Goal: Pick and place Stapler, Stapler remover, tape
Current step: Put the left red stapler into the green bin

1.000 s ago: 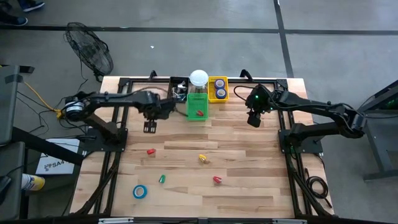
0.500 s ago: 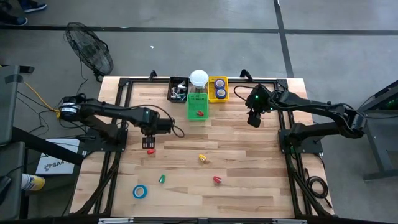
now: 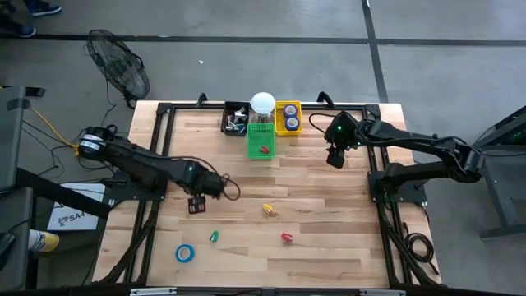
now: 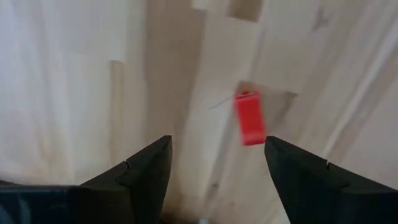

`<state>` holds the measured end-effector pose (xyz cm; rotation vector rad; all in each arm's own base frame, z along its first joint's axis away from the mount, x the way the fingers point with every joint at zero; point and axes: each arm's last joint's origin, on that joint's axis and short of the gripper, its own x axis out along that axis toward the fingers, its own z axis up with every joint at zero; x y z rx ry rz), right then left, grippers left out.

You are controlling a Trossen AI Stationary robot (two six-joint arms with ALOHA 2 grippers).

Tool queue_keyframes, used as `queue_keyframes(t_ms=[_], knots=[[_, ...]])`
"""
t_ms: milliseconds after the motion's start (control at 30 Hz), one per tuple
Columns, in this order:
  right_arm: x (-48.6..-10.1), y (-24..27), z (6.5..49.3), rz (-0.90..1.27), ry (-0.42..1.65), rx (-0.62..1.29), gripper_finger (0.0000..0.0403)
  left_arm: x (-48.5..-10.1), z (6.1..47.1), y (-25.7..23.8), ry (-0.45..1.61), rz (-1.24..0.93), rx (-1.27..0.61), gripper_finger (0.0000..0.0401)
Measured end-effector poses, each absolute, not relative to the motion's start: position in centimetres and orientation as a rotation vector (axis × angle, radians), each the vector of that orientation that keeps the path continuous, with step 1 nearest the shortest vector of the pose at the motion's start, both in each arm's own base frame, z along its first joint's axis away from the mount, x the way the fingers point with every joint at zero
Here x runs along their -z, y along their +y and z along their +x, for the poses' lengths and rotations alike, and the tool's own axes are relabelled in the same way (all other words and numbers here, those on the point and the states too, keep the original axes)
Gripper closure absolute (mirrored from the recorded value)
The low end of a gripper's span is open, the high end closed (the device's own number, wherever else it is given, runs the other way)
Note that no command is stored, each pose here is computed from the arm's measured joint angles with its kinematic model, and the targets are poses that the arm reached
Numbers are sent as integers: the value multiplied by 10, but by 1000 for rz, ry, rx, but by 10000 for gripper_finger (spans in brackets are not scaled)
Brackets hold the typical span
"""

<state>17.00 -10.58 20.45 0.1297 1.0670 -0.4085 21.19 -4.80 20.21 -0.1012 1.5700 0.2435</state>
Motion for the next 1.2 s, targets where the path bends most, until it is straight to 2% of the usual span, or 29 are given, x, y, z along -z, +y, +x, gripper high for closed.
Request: queue_keyframes(t_ms=[367,667,1200], knots=[[-205,-105,171,156,1053,368,238,-193,203,-78,1520,-200,-322,151],[-204,-104,171,163,1050,355,238,-164,191,-78,1520,-228,-353,151],[-204,-104,171,167,1049,356,238,-163,192,-77,1466,-219,-406,151]])
